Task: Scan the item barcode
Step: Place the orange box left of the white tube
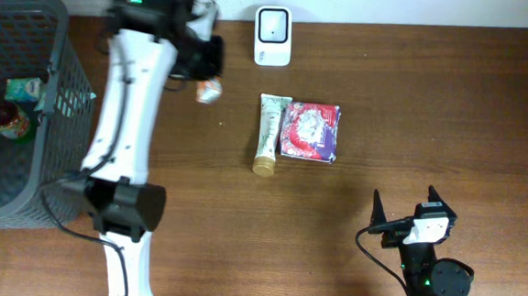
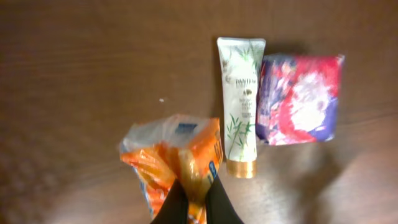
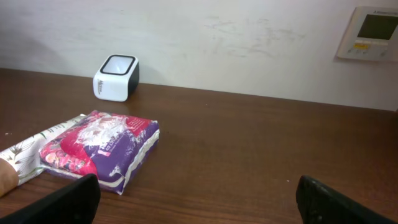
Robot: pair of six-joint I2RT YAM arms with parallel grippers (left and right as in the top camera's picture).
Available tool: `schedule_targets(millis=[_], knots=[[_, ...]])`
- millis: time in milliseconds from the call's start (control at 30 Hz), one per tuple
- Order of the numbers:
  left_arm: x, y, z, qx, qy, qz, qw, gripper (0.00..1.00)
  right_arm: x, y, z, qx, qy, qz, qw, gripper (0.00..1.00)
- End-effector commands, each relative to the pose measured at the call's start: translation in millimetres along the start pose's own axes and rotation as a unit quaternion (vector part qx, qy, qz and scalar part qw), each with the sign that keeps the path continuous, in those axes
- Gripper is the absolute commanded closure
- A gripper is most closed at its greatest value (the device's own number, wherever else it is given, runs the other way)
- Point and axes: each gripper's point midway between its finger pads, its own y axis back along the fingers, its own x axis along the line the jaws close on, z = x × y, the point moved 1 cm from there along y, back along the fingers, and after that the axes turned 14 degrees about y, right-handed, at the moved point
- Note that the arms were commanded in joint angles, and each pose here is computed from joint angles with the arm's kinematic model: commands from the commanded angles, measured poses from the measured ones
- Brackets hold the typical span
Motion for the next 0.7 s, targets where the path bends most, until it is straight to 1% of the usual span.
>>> schedule_targets(millis=[0, 67, 100, 167, 200, 233, 267, 300, 333, 433, 500, 533, 633, 667], knots=[[-15, -63, -28, 0.044, -0.044, 0.029, 0.998, 0.96, 0, 0, -4, 0.003, -0.002, -0.003, 1.000, 0.01], [-22, -98, -43, 0.059, -0.061, 0.034, 0.996, 0.91, 0, 0, -4, 0.003, -0.002, -0.002, 1.000, 0.01], [-21, -110, -48, 0.059, -0.067, 0.039, 0.995, 0.89, 0, 0, -4, 0.003, -0.002, -0.003, 1.000, 0.01], [-16, -135, -56, 0.060, -0.076, 0.055, 0.994, 0.80, 0, 0, -4, 0.003, -0.002, -0.003, 1.000, 0.01], [-13, -144, -61, 0.062, -0.078, 0.061, 0.993, 0.77, 0, 0, -4, 0.003, -0.002, -0.003, 1.000, 0.01], [-12, -150, -65, 0.065, -0.079, 0.062, 0.993, 0.72, 0, 0, -4, 0.003, -0.002, -0.003, 1.000, 0.01], [-10, -157, -69, 0.068, -0.080, 0.063, 0.992, 0.43, 0, 0, -4, 0.003, -0.002, -0.003, 1.000, 0.01], [-9, -159, -70, 0.069, -0.080, 0.063, 0.992, 0.28, 0, 0, -4, 0.003, -0.002, -0.003, 1.000, 0.01], [-10, -159, -69, 0.066, -0.080, 0.062, 0.993, 0.27, 0, 0, -4, 0.003, -0.002, -0.003, 1.000, 0.01], [-21, -149, -59, 0.051, -0.081, 0.040, 0.995, 0.29, 0, 0, -4, 0.003, -0.002, -0.003, 1.000, 0.01], [-42, -121, -39, 0.022, -0.079, -0.006, 0.997, 0.32, 0, 0, -4, 0.003, -0.002, -0.003, 1.000, 0.01], [-48, -107, -29, 0.005, -0.079, -0.017, 0.997, 0.33, 0, 0, -4, 0.003, -0.002, -0.003, 1.000, 0.01], [-54, -27, 14, -0.079, -0.066, -0.048, 0.993, 0.33, 0, 0, -4, 0.003, -0.002, -0.003, 1.000, 0.01], [-50, 10, 29, -0.115, -0.058, -0.057, 0.990, 0.32, 0, 0, -4, 0.003, -0.002, -0.002, 1.000, 0.01]])
